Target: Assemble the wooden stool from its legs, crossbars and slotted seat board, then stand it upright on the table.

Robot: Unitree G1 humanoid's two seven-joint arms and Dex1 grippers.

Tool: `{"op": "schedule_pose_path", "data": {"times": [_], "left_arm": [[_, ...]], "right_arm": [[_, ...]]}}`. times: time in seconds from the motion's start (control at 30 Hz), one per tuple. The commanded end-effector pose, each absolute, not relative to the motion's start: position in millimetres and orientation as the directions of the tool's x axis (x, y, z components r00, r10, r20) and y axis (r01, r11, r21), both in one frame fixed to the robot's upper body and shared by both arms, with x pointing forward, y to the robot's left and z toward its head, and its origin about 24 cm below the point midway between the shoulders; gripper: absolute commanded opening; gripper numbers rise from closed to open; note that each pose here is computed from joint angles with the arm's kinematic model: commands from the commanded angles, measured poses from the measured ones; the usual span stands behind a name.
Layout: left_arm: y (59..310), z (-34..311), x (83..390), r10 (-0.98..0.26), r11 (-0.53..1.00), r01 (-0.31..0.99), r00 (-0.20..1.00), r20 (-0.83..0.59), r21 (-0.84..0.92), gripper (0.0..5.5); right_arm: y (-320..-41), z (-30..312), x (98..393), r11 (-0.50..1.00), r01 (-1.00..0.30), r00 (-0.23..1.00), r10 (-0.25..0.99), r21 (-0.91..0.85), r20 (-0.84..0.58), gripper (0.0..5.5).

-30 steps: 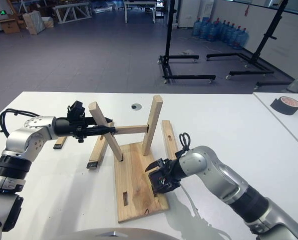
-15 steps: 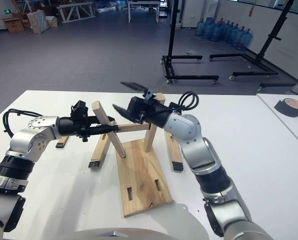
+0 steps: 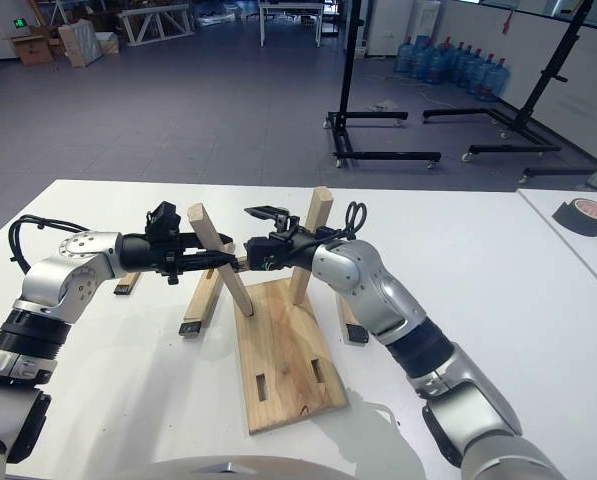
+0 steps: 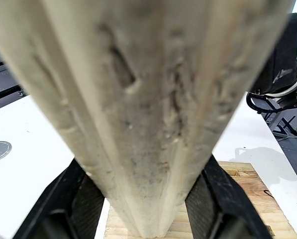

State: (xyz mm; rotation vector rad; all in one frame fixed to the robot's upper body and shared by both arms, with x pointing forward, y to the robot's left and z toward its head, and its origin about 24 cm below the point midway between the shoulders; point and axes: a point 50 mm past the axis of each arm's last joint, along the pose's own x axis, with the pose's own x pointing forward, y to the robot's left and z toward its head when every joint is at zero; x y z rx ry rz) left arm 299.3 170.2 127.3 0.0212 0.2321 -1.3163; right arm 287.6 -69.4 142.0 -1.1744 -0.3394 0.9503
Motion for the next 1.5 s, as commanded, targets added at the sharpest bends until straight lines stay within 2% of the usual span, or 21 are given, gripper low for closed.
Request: {"op": "schedule_pose_path", "data": {"times": [0.03, 0.13, 0.2, 0.23, 0.37, 0.47, 0.57, 0.63, 0.73, 0.83, 1.03, 1.17, 1.37, 1.5], "left_arm": [[168.4, 47.6, 272.2, -0.871, 0.331, 0.89, 0.16, -0.464, -0.314, 2.02], [168.4, 47.4, 271.5, -0.872, 0.335, 0.889, 0.166, -0.46, -0.314, 2.02], [170.3, 47.5, 270.6, -0.872, 0.339, 0.887, 0.172, -0.459, -0.312, 2.02], [171.2, 47.5, 270.4, -0.871, 0.342, 0.887, 0.174, -0.46, -0.311, 2.02], [174.3, 45.0, 268.9, -0.864, 0.349, 0.886, 0.178, -0.472, -0.306, 2.02], [175.1, 42.4, 267.1, -0.86, 0.35, 0.885, 0.173, -0.48, -0.306, 2.02], [176.1, 42.3, 266.1, -0.86, 0.346, 0.886, 0.169, -0.481, -0.308, 2.02], [176.7, 42.7, 265.9, -0.86, 0.345, 0.887, 0.168, -0.482, -0.308, 2.02], [176.9, 43.0, 265.5, -0.86, 0.345, 0.887, 0.167, -0.482, -0.307, 2.02], [175.9, 43.4, 266.3, -0.86, 0.343, 0.888, 0.167, -0.482, -0.305, 2.02], [176.8, 44.2, 266.3, -0.86, 0.34, 0.89, 0.163, -0.483, -0.304, 2.02], [174.5, 46.3, 267.0, -0.865, 0.327, 0.895, 0.153, -0.478, -0.304, 2.02], [167.5, 50.0, 270.8, -0.872, 0.31, 0.903, 0.145, -0.468, -0.298, 2.02], [166.6, 51.8, 270.8, -0.876, 0.305, 0.904, 0.143, -0.461, -0.298, 2.02]], "right_arm": [[-87.6, 44.3, 254.6, -0.163, -0.765, 0.392, 0.65, -0.623, -0.651, 3.4], [-80.7, 83.0, 269.9, 0.065, -0.625, 0.559, 0.733, -0.778, -0.389, 3.4], [-80.1, 113.6, 273.0, 0.229, -0.532, 0.63, 0.751, -0.816, -0.2, 3.4], [-80.0, 129.0, 272.8, 0.293, -0.486, 0.65, 0.751, -0.824, -0.117, 3.4], [-79.4, 158.5, 270.3, 0.396, -0.381, 0.664, 0.746, -0.835, 0.051, 3.4], [-83.6, 179.9, 269.8, 0.493, -0.267, 0.673, 0.711, -0.828, 0.206, 3.4], [-93.7, 200.0, 268.4, 0.63, -0.153, 0.693, 0.618, -0.761, 0.371, 3.4], [-101.7, 201.3, 269.2, 0.711, -0.126, 0.733, 0.536, -0.691, 0.418, 3.4], [-116.9, 184.8, 274.5, 0.758, -0.087, 0.824, 0.419, -0.646, 0.381, 3.4], [-119.4, 163.5, 274.9, 0.796, -0.108, 0.883, 0.352, -0.596, 0.311, 3.4], [-112.6, 140.7, 273.5, 0.895, -0.202, 0.928, 0.304, -0.398, 0.213, 3.4], [-103.9, 137.5, 272.6, 0.894, -0.264, 0.918, 0.348, -0.363, 0.19, 3.4], [-77.2, 115.6, 254.2, 0.759, -0.586, 0.786, 0.617, -0.284, 0.025, 3.4], [-72.2, 102.7, 243.4, 0.644, -0.739, 0.666, 0.742, -0.198, -0.074, 3.4]]}}
